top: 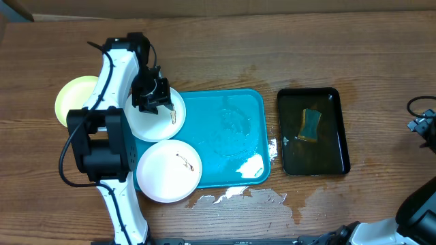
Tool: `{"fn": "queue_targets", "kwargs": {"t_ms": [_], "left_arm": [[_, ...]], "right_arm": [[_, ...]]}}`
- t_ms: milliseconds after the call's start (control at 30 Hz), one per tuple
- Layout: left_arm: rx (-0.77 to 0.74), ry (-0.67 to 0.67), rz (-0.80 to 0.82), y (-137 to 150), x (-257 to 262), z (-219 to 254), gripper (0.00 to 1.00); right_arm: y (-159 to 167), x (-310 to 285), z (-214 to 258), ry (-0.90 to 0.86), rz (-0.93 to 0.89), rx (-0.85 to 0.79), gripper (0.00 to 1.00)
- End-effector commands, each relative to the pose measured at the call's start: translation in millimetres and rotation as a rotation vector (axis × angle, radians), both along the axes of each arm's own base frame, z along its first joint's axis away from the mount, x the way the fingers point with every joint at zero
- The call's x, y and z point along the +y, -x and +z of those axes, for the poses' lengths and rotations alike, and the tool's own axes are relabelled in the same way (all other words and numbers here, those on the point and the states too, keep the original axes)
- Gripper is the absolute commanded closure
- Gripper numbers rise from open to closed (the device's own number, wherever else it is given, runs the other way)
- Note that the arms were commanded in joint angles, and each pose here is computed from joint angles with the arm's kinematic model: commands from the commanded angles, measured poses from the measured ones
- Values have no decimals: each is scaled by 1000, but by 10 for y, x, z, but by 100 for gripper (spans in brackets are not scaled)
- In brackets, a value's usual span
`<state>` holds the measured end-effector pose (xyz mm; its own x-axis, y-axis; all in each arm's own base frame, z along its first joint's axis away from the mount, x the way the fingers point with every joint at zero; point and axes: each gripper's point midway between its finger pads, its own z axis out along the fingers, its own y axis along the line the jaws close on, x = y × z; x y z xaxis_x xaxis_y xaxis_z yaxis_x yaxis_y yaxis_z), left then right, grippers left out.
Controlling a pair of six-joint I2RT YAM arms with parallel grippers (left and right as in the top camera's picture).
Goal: Clean dirty plates on tray and stack at the side
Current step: 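Reach the left gripper to the upper white plate and grip its rim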
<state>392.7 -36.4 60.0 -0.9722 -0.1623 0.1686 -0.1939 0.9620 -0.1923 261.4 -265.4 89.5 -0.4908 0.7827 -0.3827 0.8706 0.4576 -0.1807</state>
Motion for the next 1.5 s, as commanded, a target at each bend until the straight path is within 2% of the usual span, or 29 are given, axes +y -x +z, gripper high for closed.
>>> {"fn": "queue_targets", "kwargs": {"t_ms": [0, 200, 333, 500, 767, 1067, 1267, 1467], "left_arm": [[-73, -51, 44, -187, 308, 345, 52], [-87, -127, 149, -162, 851, 535, 45], [-45, -181, 196, -43, 1163, 389, 44], [-26, -174, 229, 22, 1274, 99, 43], [-35, -26, 217, -18, 908, -48, 44], [-44, -77, 130, -45, 674, -180, 43], [-50, 33, 78, -60, 283, -184, 40], [-85, 40, 2, -125, 3, -194, 40]], "right_arm": [[-57, -41, 136, 27, -3, -37, 0], [-57, -41, 136, 27, -3, -37, 0], [-57, -41, 136, 27, -3, -37, 0], [-57, -41, 136, 27, -3, -37, 0], [-57, -41, 136, 27, -3, -37, 0], [-57, -41, 136, 27, -3, -37, 0], [-57, -41, 136, 27, -3, -37, 0], [-57, -41, 136, 27, -3, -37, 0]]}}
